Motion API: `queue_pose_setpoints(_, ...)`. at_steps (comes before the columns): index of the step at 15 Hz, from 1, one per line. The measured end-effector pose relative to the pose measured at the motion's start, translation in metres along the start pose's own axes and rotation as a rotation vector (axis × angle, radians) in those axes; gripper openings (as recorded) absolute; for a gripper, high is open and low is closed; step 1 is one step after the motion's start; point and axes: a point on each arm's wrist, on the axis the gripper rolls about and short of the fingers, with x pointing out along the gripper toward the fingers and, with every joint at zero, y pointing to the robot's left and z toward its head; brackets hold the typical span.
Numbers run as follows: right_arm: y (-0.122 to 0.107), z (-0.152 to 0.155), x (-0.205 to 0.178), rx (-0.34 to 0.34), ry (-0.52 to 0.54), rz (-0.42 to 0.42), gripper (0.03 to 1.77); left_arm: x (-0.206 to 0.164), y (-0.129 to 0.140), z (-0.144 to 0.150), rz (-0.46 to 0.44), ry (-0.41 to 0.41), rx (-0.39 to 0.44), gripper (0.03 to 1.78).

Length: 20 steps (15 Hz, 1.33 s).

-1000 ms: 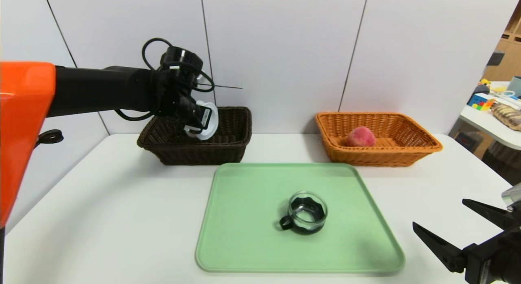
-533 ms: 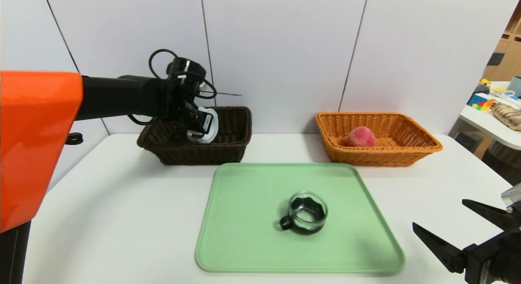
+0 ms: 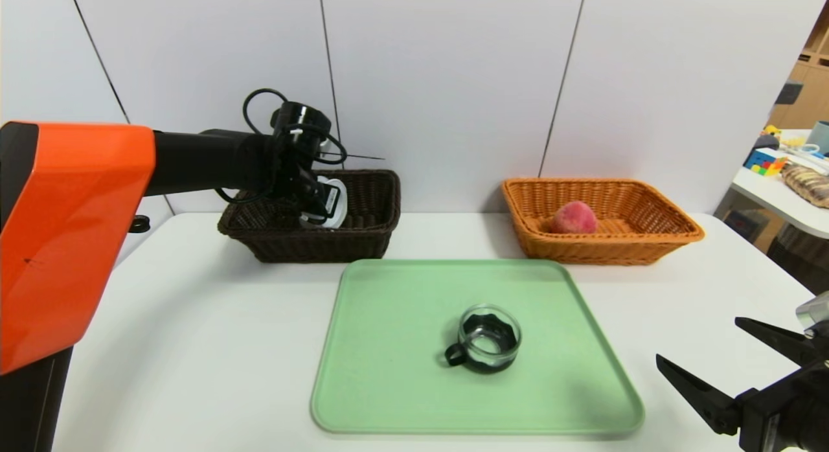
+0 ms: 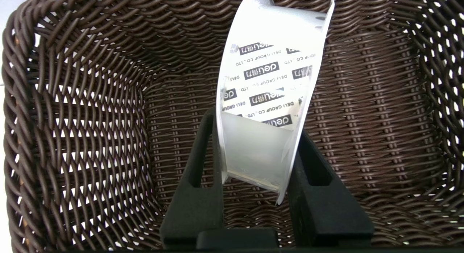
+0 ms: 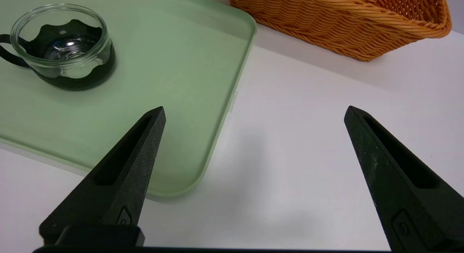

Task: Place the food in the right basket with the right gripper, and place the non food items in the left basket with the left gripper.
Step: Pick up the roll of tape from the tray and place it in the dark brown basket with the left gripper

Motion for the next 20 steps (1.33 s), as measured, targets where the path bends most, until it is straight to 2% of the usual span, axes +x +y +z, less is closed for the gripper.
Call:
queue_pose_setpoints(14,0.0001,0.0,0.0006,-0.008,0.003,-0.001,1.7,-0.0018,0.0039,0.0021,0.007,-0.009,-0.011,0.5)
queue_pose_setpoints(17,0.0002,-0.0006,0.0005,-0.009,0.005,0.0,1.7,-0.0038,0.0048,0.004,0.007,-0.018,-0.019,0.87)
queue_pose_setpoints(20,0.0002,-0.0009,0.0005,-0.011,0.006,-0.001,1.7,-0.0063,0.0056,0.0056,0.004,-0.024,-0.022,1.14)
